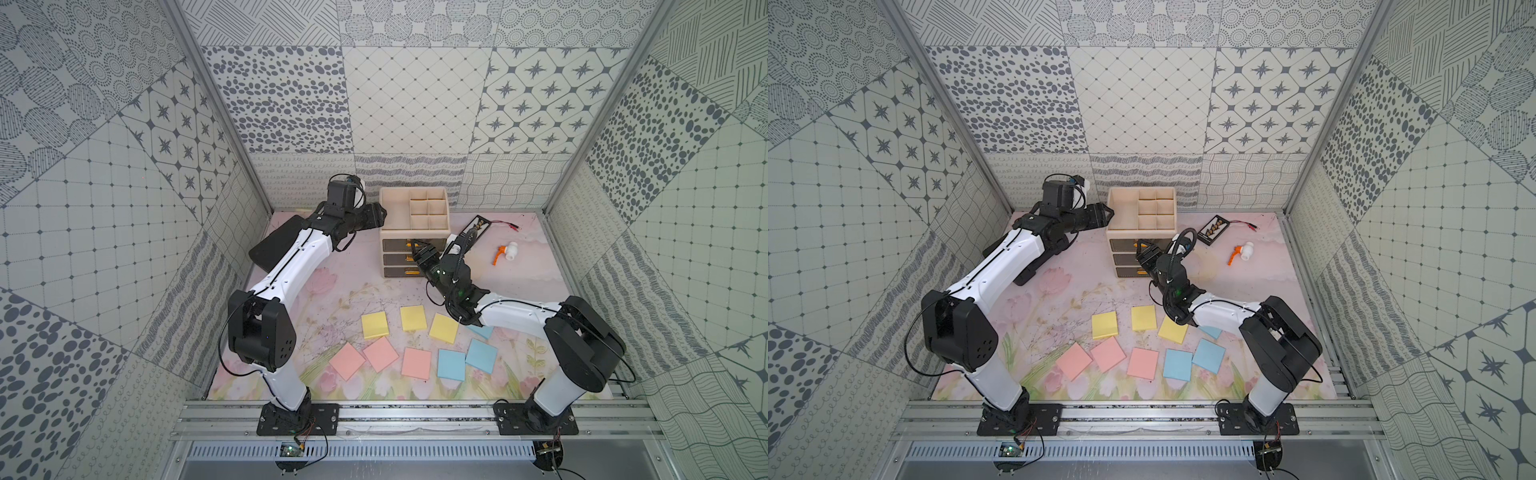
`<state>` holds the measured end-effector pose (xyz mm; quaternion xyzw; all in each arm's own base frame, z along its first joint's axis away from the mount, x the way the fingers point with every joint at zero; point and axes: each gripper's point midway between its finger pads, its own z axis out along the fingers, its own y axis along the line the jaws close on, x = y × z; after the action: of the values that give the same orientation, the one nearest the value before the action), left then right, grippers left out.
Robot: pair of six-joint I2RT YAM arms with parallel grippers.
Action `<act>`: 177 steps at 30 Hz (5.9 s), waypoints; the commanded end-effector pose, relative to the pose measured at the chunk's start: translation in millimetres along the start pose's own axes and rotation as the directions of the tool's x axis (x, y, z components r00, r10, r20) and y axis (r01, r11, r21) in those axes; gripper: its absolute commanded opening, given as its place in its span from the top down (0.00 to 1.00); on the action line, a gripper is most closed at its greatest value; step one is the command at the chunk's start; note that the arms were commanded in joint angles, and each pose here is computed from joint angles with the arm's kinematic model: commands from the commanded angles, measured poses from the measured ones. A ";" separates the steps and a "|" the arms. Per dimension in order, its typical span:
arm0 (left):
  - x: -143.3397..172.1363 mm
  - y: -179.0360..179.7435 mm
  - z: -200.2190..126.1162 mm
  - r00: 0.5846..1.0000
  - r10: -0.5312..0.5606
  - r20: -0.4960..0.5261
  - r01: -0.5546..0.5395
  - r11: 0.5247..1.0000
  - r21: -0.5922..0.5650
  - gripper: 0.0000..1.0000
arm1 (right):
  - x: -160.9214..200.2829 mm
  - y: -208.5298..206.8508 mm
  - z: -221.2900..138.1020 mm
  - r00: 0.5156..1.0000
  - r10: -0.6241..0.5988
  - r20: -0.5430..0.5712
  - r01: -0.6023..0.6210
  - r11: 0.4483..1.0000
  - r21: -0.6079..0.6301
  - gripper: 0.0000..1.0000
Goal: Please put the sticky notes in the drawer by color
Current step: Open the drawer in the storage box.
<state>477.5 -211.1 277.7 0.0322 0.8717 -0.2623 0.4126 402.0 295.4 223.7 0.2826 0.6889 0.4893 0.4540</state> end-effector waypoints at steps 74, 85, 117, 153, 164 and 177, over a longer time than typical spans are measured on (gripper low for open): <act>29.9 -41.9 11.6 0.980 0.123 -0.158 -0.103 0.986 0.129 0.78 | -19.9 -15.6 24.6 0.970 0.198 0.142 -0.186 0.978 -0.093 0.73; 28.7 -34.8 13.4 0.980 0.106 -0.165 -0.093 0.992 0.086 0.78 | -16.9 -6.2 22.4 0.970 0.223 0.097 -0.214 0.972 -0.099 0.80; 20.1 -13.7 16.4 0.981 -0.084 -0.174 0.043 0.972 -0.230 1.00 | -4.7 40.8 9.0 0.977 0.206 0.054 -0.198 0.971 -0.134 0.82; 10.3 -11.3 24.0 0.980 -0.081 -0.179 0.021 0.950 -0.312 1.00 | 19.5 29.4 -48.0 0.979 0.204 0.026 -0.200 0.975 -0.096 0.83; 11.8 -10.4 25.6 0.980 -0.073 -0.186 0.009 0.947 -0.322 1.00 | 30.1 29.3 -62.6 0.979 0.204 0.032 -0.200 0.975 -0.092 0.82; 17.1 -8.4 32.6 0.977 -0.061 -0.205 -0.009 0.945 -0.327 1.00 | 36.6 27.5 -72.4 0.981 0.190 0.024 -0.188 0.980 -0.065 0.82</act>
<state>490.6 -239.7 270.2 -0.0176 0.9312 -0.1307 0.3399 325.5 306.0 232.7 0.3446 0.6447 0.5351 0.4234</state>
